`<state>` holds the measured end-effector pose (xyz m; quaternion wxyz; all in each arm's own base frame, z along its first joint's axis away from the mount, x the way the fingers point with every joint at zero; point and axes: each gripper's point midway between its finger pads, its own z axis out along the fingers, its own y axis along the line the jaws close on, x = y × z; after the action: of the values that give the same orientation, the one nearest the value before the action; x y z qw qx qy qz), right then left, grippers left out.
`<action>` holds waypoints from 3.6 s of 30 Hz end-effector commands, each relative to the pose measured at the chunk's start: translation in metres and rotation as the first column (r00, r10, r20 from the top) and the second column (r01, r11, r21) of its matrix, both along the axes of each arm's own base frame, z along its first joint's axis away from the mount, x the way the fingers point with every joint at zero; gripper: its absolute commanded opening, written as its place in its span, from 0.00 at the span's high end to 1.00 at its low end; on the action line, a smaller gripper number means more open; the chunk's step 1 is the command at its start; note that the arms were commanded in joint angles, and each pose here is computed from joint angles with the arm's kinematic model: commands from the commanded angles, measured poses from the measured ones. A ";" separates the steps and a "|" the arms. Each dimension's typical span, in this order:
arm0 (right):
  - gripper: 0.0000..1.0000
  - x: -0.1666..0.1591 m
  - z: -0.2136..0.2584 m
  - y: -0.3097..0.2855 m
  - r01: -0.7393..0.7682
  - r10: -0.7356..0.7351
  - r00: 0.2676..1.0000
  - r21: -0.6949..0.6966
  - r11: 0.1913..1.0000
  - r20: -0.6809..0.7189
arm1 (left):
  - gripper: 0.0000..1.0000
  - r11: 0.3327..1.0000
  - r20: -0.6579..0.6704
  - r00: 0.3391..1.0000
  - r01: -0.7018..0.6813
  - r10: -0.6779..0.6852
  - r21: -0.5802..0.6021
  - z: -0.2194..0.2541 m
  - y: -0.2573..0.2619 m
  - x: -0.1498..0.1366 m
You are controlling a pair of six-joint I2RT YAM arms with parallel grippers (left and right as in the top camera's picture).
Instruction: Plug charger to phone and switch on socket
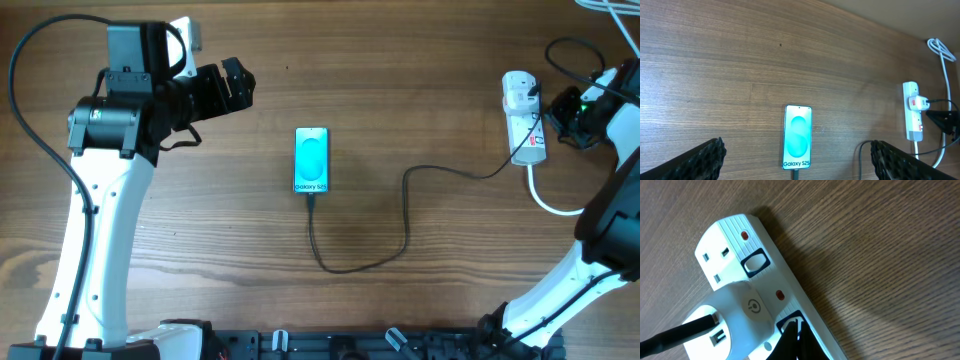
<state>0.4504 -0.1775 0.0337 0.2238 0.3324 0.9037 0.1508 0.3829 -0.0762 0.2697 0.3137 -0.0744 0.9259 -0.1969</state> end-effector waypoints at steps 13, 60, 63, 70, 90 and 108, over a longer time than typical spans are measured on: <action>0.96 0.010 -0.020 0.025 -0.120 0.119 0.993 -0.015 0.993 -0.020 | 0.00 1.000 0.012 1.000 -0.004 0.004 0.008 0.003 0.002 0.000; 0.92 -0.147 0.337 0.175 -0.363 0.423 0.784 -0.217 0.906 0.454 | 0.00 1.000 0.012 1.000 -0.005 0.005 0.008 0.003 0.002 0.000; 0.92 -0.187 0.326 0.214 -0.450 0.508 0.782 -0.235 0.861 0.362 | 0.00 1.000 0.012 1.000 -0.005 0.005 0.008 0.003 0.002 0.000; 0.00 -0.260 0.292 0.260 -0.585 0.582 0.797 -0.038 0.810 0.162 | 0.00 1.000 0.012 1.000 -0.005 0.005 0.008 0.003 0.002 0.000; 0.00 -0.204 0.283 0.253 -0.556 0.685 0.643 -0.406 0.725 0.343 | 0.00 1.000 0.012 1.000 -0.005 0.005 0.008 0.003 0.002 0.000; 0.00 -0.227 0.178 0.264 -0.245 0.804 0.204 -0.766 0.594 0.558 | 0.00 1.000 0.012 1.000 -0.004 0.004 0.008 0.003 0.002 0.000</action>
<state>0.2295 0.0828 0.2216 0.6525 -0.1843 0.7221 0.1377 0.3831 -0.0756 0.2695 0.3141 -0.0750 0.9260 -0.1954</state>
